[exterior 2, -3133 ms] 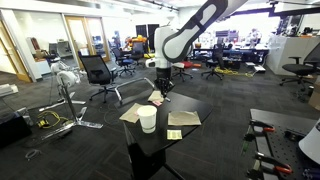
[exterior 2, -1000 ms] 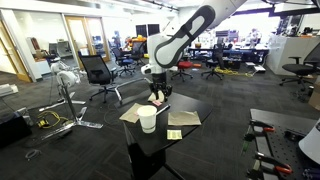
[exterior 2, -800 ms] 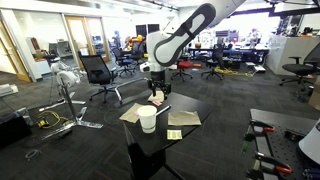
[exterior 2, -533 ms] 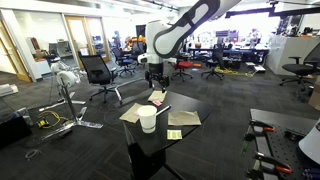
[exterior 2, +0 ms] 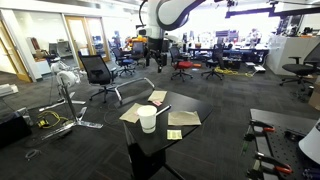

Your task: Remove the pen out of the cup and put it on the table

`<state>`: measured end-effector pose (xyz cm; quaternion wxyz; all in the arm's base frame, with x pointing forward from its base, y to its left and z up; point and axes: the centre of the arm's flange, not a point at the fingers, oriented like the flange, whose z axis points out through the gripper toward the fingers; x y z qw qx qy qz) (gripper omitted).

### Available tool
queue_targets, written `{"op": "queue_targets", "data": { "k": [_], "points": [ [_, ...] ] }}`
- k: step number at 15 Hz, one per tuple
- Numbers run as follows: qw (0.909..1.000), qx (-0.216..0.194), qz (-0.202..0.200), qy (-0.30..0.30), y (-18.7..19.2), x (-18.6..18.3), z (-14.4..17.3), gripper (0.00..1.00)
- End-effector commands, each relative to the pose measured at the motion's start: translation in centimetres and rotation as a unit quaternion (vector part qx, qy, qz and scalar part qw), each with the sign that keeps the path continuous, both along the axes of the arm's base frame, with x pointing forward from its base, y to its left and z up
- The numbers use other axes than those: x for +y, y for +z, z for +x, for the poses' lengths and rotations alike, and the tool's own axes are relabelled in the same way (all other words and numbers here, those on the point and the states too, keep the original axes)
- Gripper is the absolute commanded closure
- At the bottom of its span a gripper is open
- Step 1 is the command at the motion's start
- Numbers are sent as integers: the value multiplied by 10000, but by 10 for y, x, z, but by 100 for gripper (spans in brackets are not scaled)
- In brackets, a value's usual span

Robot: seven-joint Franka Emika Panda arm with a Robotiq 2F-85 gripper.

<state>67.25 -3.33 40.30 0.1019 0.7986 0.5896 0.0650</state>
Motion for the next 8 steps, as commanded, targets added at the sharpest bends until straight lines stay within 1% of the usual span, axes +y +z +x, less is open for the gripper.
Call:
{"op": "queue_targets", "data": {
  "k": [1,2,4,8],
  "points": [
    [9999,-32,117,-50,33,5,-23,0],
    [10000,-64,41,-23,19,2,-5,0],
    [9999,-95,62,-27,29,4,-9,0],
    [10000,-57,71,-29,26,4,-12,0]
  ]
}}
